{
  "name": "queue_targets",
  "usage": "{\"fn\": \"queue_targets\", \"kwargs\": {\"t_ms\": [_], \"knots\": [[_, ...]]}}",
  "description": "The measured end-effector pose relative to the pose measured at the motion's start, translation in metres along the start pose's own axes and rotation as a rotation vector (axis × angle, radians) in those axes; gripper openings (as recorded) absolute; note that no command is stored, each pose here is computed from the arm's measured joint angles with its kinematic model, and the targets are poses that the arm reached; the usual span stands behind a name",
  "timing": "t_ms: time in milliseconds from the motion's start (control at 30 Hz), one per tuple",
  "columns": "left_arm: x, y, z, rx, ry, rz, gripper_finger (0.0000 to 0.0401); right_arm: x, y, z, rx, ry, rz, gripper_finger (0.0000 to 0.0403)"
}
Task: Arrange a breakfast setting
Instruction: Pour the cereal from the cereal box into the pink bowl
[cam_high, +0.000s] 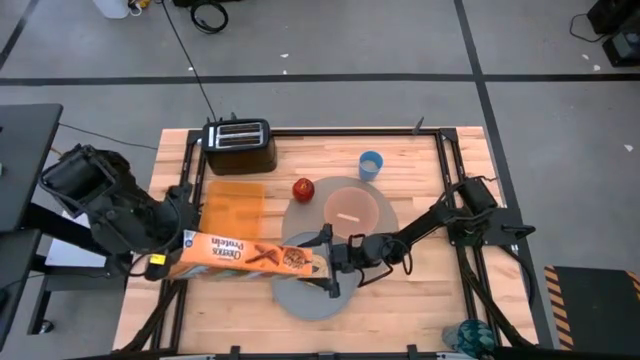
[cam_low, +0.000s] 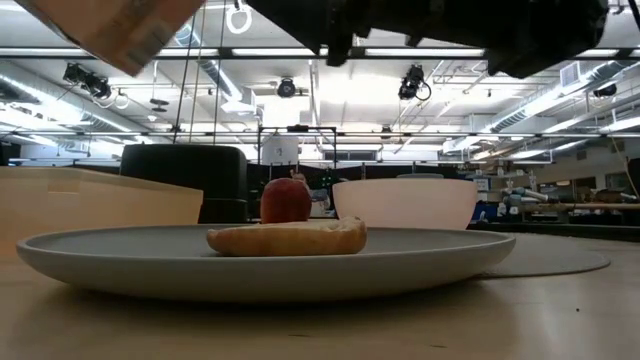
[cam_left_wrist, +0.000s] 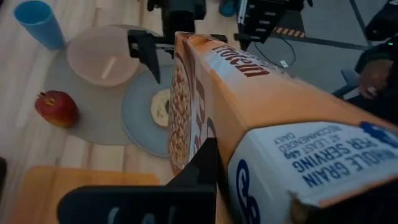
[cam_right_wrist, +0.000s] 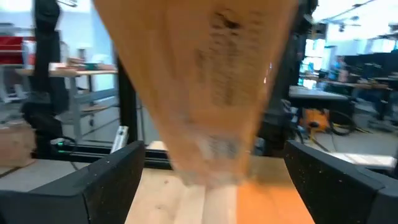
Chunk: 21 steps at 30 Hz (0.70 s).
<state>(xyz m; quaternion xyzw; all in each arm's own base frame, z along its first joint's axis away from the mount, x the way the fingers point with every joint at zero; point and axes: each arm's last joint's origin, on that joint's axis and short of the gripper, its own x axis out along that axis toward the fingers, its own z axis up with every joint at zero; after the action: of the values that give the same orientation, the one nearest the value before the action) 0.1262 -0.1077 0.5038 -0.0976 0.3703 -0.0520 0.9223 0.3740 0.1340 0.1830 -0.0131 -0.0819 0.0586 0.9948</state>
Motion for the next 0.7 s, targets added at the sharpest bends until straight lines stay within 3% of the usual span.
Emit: {"fn": "queue_targets", "kwargs": {"t_ms": [133, 367, 500, 700], "knots": [[0.002, 0.004, 0.003, 0.004, -0.007, 0.022, 0.0002, 0.009, -0.002, 0.008, 0.016, -0.02, 0.065, 0.0396], [0.003, 0.008, 0.006, 0.004, -0.019, 0.052, 0.0002, 0.018, -0.01, 0.02, -0.002, -0.072, -0.027, 0.0399], [0.004, 0.012, 0.008, 0.022, -0.047, 0.099, 0.0002, 0.023, -0.01, 0.028, 0.011, -0.11, 0.04, 0.0397], [0.005, 0.016, 0.015, 0.052, -0.094, 0.118, 0.0003, 0.033, -0.013, 0.043, 0.042, -0.167, 0.01, 0.036]]}}
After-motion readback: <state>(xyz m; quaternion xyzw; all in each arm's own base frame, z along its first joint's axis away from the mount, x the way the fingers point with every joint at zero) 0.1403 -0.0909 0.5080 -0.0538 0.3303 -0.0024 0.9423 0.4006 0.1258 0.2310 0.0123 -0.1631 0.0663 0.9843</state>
